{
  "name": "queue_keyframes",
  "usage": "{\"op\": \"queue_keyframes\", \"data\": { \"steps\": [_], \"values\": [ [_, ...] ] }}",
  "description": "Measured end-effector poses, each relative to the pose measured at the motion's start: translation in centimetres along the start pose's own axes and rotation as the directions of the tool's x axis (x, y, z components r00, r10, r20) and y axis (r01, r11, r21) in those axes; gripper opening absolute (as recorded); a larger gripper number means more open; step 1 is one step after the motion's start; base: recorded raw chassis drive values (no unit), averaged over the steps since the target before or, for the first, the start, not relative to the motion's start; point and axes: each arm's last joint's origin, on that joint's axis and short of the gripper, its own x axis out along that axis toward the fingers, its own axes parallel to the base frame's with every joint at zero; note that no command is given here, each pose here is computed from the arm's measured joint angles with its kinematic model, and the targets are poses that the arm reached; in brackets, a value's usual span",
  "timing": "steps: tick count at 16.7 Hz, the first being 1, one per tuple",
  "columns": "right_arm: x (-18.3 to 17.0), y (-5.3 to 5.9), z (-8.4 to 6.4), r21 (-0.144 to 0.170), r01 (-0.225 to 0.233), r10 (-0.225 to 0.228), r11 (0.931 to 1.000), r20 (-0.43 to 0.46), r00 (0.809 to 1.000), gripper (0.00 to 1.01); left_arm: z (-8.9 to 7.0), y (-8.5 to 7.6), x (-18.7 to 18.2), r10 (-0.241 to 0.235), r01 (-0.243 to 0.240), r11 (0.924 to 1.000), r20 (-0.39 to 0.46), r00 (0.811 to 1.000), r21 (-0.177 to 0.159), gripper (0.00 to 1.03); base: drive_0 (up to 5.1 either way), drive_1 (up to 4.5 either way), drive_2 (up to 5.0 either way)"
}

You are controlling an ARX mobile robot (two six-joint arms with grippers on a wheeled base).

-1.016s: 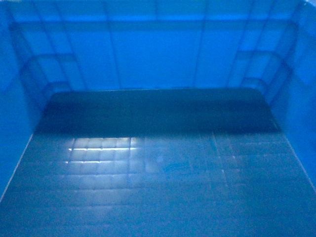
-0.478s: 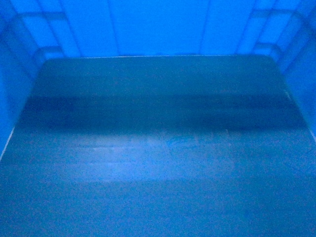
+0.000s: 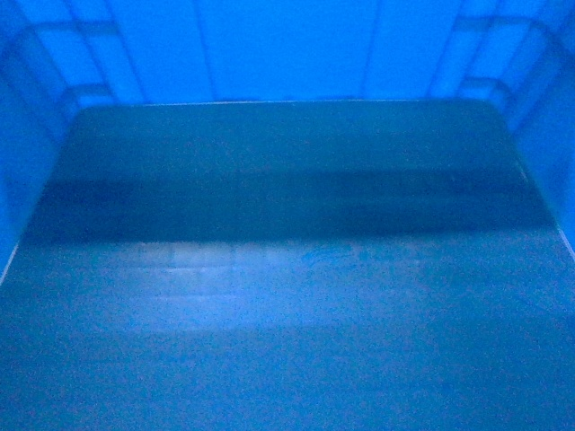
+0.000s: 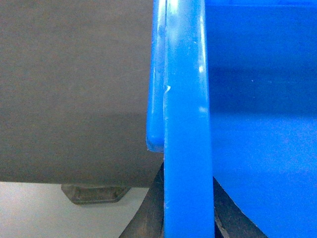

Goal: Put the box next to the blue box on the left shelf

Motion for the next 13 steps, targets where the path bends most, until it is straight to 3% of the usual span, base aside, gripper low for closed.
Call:
{"op": "queue_keyframes", "data": {
  "steps": [13],
  "values": [
    [0.00,-0.01,-0.02,-0.001,0.003,-0.003,1.0000,-0.002,1.000,0.10,0.00,-0.02,0.03,-0.001,0.001,1.0000,-0.001,1.000,0.001,0.07,-1.5,-1.49,-1.5]
  ]
}}
